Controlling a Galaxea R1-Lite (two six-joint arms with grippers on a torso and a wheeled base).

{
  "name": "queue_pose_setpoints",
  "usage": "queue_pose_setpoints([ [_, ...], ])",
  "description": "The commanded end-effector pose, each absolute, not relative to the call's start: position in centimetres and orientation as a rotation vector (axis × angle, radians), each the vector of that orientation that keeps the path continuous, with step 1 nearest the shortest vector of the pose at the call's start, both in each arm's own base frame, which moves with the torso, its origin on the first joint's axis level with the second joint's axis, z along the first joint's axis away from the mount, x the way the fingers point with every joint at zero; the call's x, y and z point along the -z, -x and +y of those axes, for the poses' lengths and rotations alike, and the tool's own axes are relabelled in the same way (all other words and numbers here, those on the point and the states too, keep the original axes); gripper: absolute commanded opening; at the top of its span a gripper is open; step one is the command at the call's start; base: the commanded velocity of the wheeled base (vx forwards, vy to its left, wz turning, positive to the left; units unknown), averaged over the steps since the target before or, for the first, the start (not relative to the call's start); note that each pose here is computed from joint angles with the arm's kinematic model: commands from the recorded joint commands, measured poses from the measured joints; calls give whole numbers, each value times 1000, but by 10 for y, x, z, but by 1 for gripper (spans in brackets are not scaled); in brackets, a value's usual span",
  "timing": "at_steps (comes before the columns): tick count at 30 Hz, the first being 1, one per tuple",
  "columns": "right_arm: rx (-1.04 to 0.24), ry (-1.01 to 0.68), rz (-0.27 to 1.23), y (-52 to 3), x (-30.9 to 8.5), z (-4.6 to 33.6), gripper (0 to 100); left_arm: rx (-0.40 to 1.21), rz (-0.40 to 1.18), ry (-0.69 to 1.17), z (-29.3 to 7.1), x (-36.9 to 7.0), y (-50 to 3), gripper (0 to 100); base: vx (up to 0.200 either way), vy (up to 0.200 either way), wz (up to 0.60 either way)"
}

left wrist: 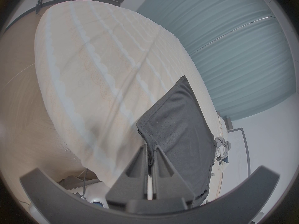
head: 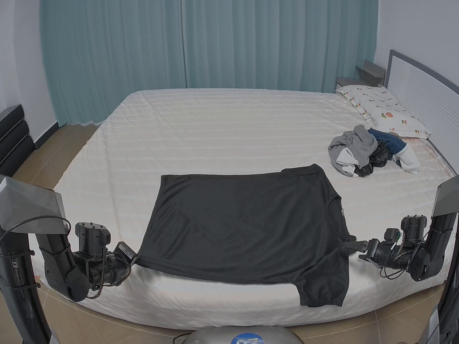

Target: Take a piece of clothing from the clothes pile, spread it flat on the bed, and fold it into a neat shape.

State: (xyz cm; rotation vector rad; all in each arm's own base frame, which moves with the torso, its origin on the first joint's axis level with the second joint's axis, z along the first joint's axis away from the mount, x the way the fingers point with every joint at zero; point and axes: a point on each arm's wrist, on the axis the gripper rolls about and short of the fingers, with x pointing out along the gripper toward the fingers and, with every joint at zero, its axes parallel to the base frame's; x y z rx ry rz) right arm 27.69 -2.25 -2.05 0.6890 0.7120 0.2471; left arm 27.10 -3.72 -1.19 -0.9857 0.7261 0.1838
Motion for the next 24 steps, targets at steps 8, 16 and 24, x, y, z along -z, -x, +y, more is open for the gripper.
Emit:
queue_pose_setpoints([
  [8, -331, -539, 813, -248, 46, -10, 100, -186, 727, 985, -37, 12, -271, 0, 0, 0, 0],
  [16, -364, -511, 788, -250, 56, 0, 100, -185, 727, 984, -37, 12, -271, 0, 0, 0, 0],
  [24, -384, -500, 796, -246, 59, 6, 100, -185, 727, 984, -37, 12, -271, 0, 0, 0, 0],
])
